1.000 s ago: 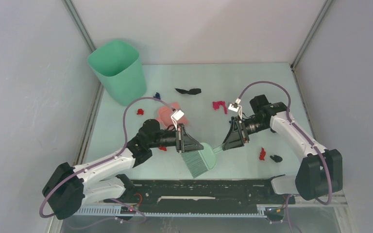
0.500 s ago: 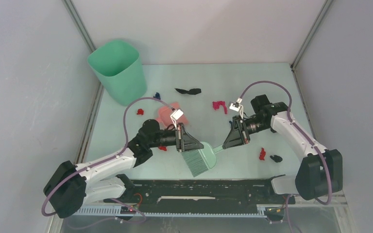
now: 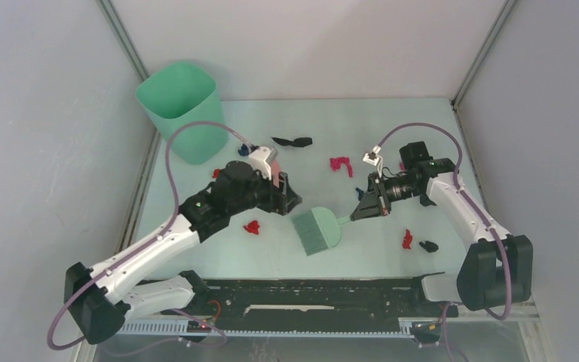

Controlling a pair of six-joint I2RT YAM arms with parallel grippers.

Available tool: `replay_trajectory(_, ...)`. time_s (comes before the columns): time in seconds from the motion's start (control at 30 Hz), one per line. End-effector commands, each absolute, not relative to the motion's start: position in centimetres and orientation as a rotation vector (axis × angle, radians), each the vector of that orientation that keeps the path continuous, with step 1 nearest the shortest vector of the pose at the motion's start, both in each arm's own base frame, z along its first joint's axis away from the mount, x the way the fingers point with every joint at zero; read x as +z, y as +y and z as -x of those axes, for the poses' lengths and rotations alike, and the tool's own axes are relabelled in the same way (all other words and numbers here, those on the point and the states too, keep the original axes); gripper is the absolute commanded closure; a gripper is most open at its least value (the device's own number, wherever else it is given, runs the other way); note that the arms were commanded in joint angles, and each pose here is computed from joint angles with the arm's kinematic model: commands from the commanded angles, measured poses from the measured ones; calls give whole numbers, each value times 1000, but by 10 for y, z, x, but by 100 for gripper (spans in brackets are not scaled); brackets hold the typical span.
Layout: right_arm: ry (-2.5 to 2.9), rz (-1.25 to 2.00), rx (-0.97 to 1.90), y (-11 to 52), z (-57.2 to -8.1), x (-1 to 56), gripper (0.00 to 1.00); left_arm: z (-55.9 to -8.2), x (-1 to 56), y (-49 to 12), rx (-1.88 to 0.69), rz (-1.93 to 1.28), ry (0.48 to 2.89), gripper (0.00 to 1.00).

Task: Sweep away the paper scraps from the table

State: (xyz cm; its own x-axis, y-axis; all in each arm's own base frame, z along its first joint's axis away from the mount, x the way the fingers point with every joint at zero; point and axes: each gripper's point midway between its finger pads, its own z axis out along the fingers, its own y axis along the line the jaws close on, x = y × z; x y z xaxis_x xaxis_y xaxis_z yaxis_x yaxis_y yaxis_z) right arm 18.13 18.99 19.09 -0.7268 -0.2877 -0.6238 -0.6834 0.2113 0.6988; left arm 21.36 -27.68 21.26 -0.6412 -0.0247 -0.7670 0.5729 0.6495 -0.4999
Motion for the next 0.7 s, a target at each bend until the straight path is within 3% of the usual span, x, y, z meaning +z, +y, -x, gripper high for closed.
replay_trajectory(0.0,2194,818,1326,176,-207,184,100,-245,183,-169,-179,-390,2225,21)
replay_trajectory(0.1,2221,799,1218,170,-216,178,100,-257,179,-138,68,-347,2233,20)
replay_trajectory(0.3,2212,796,1123,164,-220,180,100,-283,160,-125,117,-199,2280,0)
replay_trajectory(0.53,2215,796,1060,159,-222,180,100,-321,133,-106,137,-74,2397,2)
replay_trajectory(0.67,2206,804,1042,158,-221,182,100,-336,126,-120,-62,-77,2385,7)
